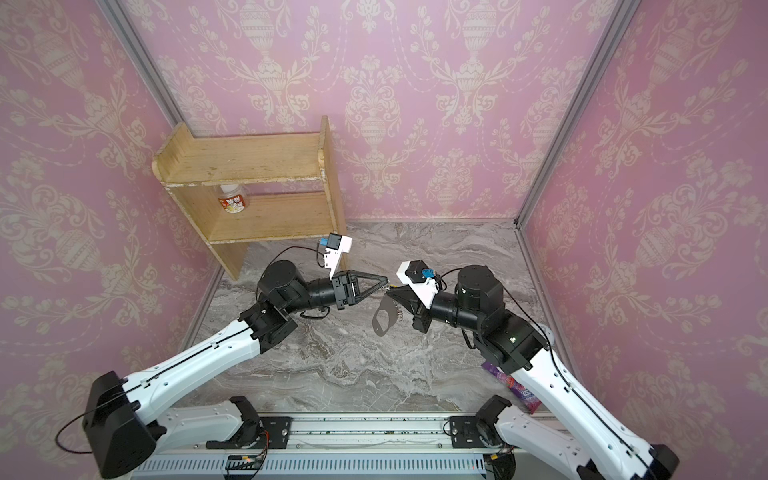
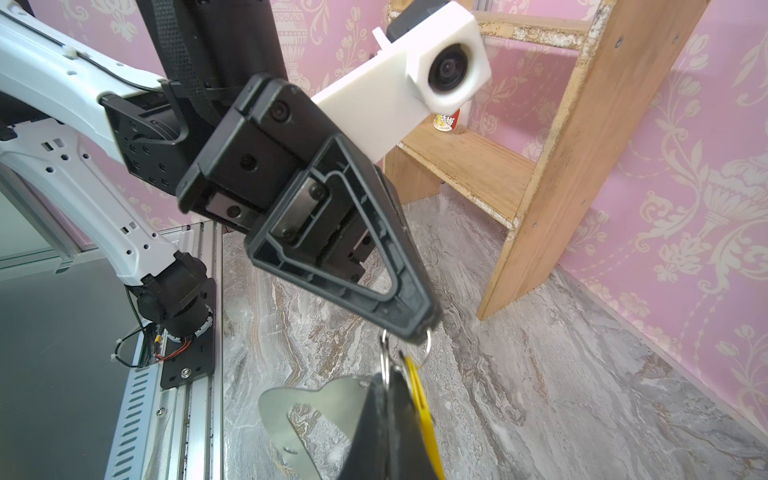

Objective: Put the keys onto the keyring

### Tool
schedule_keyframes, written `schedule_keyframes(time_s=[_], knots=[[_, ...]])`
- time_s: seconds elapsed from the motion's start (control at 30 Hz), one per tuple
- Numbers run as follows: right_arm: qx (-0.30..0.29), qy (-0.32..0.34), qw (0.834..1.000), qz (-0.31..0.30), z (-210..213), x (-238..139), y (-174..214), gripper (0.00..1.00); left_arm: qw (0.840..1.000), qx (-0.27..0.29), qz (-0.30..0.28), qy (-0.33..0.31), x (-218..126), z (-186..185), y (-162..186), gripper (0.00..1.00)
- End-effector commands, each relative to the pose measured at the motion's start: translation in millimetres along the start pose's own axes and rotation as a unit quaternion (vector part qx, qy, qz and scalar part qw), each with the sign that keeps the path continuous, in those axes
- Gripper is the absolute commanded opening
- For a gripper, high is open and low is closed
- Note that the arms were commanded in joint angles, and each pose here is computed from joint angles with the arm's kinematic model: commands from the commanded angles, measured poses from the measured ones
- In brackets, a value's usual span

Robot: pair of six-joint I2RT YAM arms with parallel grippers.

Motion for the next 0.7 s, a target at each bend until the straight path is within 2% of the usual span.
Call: schedule_keyframes(time_s=[0.0,0.37,0.67], knots=[[-0.005,0.005,0.999,-0.032,-1.3,-6.5,-23.4,0.0,1.0,0.02,-0.002,0.005,-4.6,-8.8,-1.4,0.0],[-0.01,0.034,0.995,-0.091,-0.6,-28.3,-38.4,0.0,0.998,-0.002,-0.04,-0.043,-11.1,9.1,-8.0,0.0],[0.001,0.032,0.991,-0.13,1.1,-32.0,-42.5,0.0,0.997,-0.038,-0.042,-0.045,-2.5,20.3,-3.7,0.0]])
Point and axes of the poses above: each gripper's point midway between its finger pads, its own x axis out along the fingers, its own z axis along the line the jaws close on, y = z × x, the point moved 1 cm from there along -x, back along the fingers, and after that the axes turned 2 degrees about x, right-handed, at the moved point
